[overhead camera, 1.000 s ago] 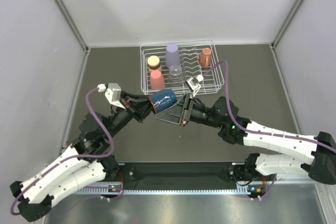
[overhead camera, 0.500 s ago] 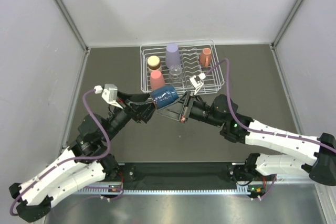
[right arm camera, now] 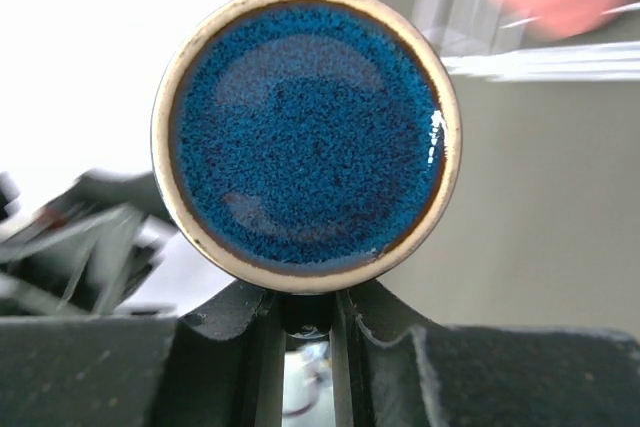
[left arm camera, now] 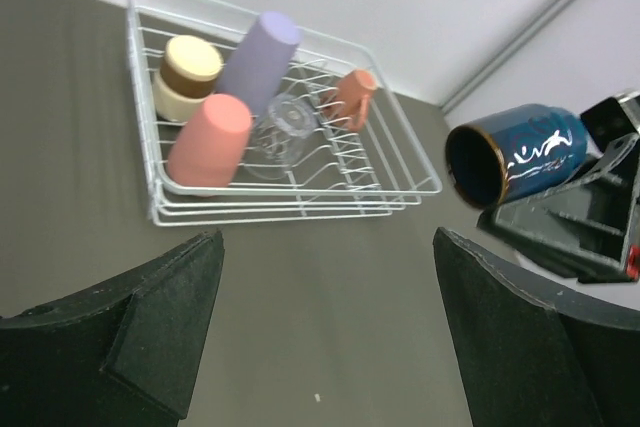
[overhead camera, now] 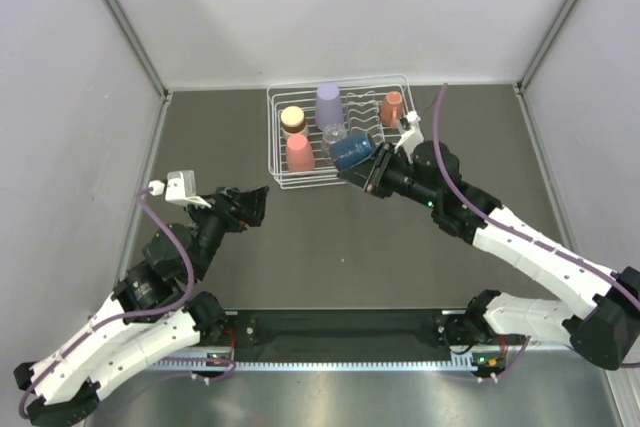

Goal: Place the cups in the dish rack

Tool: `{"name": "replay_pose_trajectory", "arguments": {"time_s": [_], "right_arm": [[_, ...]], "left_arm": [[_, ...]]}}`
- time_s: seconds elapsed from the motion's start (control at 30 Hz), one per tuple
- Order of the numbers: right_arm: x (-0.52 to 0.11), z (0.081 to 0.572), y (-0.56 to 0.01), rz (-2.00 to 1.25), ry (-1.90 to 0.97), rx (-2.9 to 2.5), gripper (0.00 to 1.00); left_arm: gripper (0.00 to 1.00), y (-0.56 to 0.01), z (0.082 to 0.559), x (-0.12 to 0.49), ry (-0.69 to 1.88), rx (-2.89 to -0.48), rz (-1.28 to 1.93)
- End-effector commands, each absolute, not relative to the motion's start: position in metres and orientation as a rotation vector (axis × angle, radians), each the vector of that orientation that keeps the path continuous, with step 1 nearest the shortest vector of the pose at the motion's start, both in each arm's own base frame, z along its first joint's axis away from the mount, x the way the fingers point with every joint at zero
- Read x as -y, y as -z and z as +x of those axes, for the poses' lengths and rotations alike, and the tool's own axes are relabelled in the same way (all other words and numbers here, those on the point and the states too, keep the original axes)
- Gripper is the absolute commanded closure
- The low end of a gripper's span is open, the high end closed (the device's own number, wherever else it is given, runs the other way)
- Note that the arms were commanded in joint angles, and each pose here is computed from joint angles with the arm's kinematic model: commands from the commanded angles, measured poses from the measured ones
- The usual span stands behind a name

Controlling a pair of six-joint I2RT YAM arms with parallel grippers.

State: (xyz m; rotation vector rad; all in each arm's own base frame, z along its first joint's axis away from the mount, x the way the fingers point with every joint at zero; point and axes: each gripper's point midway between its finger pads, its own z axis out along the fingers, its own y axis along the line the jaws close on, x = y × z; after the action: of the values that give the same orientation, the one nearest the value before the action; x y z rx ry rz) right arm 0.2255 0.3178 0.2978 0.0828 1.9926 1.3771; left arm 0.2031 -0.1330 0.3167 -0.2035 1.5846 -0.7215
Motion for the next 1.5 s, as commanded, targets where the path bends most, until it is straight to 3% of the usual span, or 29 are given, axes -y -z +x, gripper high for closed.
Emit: {"name": "replay_pose_trajectory", "arguments": {"time_s": [0.0, 0.27, 0.53, 0.9, 1.47], "right_arm": [[-0.296, 0.259, -0.315, 0.047, -1.213, -1.947, 1.00], [-0.238, 0.337, -0.262, 0.034, -0.551, -2.122, 1.00], [-0.193, 0.390, -0.230, 0.034, -0.217, -2.217, 1.00], [-0.163, 0.438, -0.199, -0.005, -0.026, -2.333, 1.00], [-0.157, 0.444, -0.144, -0.013, 0.054, -2.461, 1.00]], "left_arm": [[0.10, -0.323, 0.202, 0.113, 0.658, -1.577, -0.262], [0.11, -0.317, 0.197, 0.124, 0.742, -1.612, -0.274], [0.11, -0.308, 0.192, 0.158, 0.896, -1.652, -0.216], [0.10, -0.300, 0.194, 0.172, 0.925, -1.679, -0.189], [0.09, -0.292, 0.199, 0.174, 0.887, -1.707, -0.187]]}}
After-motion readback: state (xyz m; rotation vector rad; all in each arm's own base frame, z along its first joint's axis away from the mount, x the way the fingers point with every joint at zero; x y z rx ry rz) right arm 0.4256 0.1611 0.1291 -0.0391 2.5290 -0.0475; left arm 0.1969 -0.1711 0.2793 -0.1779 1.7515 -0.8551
